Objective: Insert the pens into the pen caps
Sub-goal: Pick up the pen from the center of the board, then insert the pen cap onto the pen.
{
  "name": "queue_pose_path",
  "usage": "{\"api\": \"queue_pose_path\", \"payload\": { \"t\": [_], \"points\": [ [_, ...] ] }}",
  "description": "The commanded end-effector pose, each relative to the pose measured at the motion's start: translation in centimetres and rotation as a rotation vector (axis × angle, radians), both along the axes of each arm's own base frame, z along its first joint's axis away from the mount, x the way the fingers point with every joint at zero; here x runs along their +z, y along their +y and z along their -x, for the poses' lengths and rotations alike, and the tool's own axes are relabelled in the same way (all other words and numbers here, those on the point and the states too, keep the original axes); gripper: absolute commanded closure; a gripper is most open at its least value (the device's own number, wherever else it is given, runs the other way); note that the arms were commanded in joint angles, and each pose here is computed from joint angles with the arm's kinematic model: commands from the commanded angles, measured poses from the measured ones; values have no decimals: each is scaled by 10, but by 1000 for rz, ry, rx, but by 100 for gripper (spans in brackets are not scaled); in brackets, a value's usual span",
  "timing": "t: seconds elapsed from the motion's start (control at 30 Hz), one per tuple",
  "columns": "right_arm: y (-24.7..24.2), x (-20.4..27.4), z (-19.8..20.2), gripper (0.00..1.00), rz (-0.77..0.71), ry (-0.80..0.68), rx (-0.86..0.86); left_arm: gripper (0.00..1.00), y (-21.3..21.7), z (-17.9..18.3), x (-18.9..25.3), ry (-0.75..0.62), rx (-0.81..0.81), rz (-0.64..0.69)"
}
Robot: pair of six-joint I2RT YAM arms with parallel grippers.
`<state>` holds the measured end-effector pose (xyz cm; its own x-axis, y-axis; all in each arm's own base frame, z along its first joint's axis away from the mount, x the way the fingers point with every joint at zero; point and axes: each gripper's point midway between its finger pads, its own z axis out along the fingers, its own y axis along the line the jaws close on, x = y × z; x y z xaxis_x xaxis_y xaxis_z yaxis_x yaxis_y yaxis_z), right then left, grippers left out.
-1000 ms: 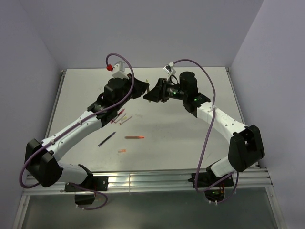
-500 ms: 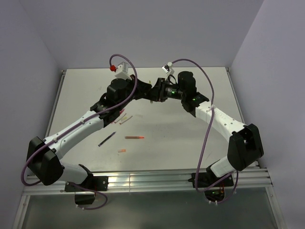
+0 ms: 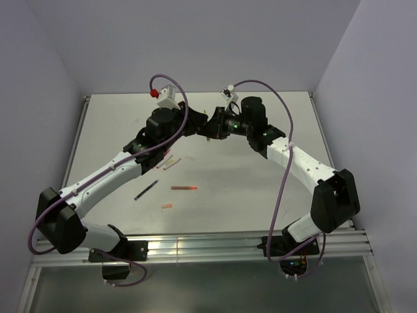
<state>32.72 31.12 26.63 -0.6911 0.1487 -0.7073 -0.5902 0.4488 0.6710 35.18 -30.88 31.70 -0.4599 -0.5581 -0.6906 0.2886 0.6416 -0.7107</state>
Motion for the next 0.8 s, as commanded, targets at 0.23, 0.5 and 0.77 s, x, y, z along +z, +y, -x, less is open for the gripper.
{"api": "queue_pose_path", "payload": {
  "t": [0.23, 0.5, 0.77],
  "points": [
    [-7, 15, -9, 100, 49, -87, -49, 54, 35, 18, 42, -76, 73, -51],
    [-30, 10, -8, 100, 76, -78, -123, 56, 106, 23, -12, 107, 360, -230],
    [-40, 11, -10, 100, 88, -94, -152, 57, 136, 10, -92, 329, 562, -192]
  ]
}}
